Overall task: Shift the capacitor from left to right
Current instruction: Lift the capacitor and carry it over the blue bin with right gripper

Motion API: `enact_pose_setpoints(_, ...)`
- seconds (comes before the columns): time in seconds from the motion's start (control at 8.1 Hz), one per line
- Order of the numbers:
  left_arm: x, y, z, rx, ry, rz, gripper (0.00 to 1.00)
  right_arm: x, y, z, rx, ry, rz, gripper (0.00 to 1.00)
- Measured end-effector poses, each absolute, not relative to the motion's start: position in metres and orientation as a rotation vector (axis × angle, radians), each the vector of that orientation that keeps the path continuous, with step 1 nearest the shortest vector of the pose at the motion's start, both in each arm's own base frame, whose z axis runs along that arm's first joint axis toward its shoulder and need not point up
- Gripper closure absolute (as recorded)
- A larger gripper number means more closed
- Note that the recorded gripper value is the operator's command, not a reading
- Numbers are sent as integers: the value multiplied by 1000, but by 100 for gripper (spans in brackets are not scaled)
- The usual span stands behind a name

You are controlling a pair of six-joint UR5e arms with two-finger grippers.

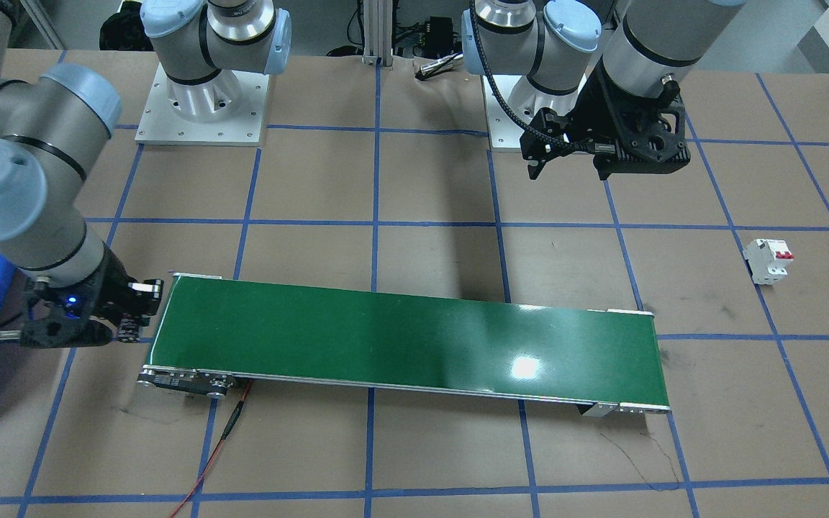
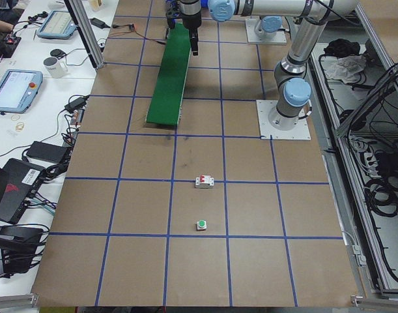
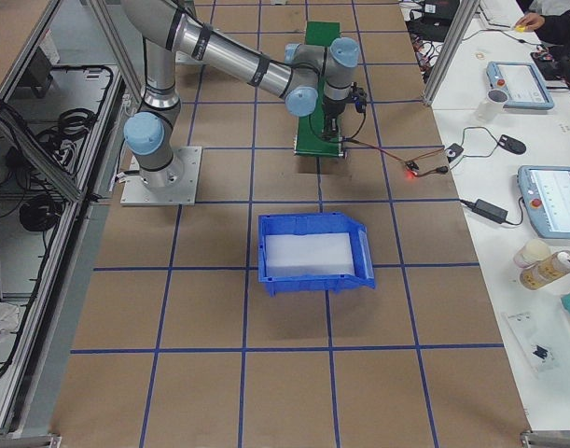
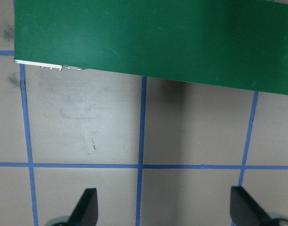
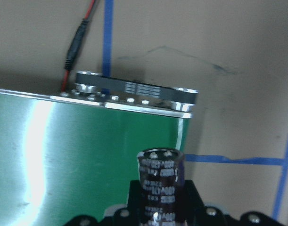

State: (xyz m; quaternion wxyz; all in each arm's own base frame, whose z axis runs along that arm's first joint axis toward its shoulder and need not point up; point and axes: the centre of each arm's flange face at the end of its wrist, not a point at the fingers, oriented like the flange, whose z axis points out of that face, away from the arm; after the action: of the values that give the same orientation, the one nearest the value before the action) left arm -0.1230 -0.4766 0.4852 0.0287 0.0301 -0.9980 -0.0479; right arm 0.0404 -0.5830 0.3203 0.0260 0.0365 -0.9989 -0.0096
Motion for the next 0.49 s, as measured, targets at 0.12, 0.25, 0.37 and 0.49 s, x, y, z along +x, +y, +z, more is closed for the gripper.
enact_pose_setpoints(0.12, -123, -477, 485, 93, -3079, -148, 0, -3, -582, 340, 172, -3050, -16, 100)
enact_pose_setpoints(0.25, -123, -477, 485, 93, -3080, -148, 0, -55, -578, 354, 251, -3021, -11, 100)
enact_pose_setpoints(0.37, -123, -477, 485, 93, -3080, -148, 0, -110, -571, 364, 325, -2998, -13, 100)
enact_pose_setpoints(0.49, -123, -477, 485, 93, -3080, -148, 0, -162, -559, 368, 401, -2982, -24, 100)
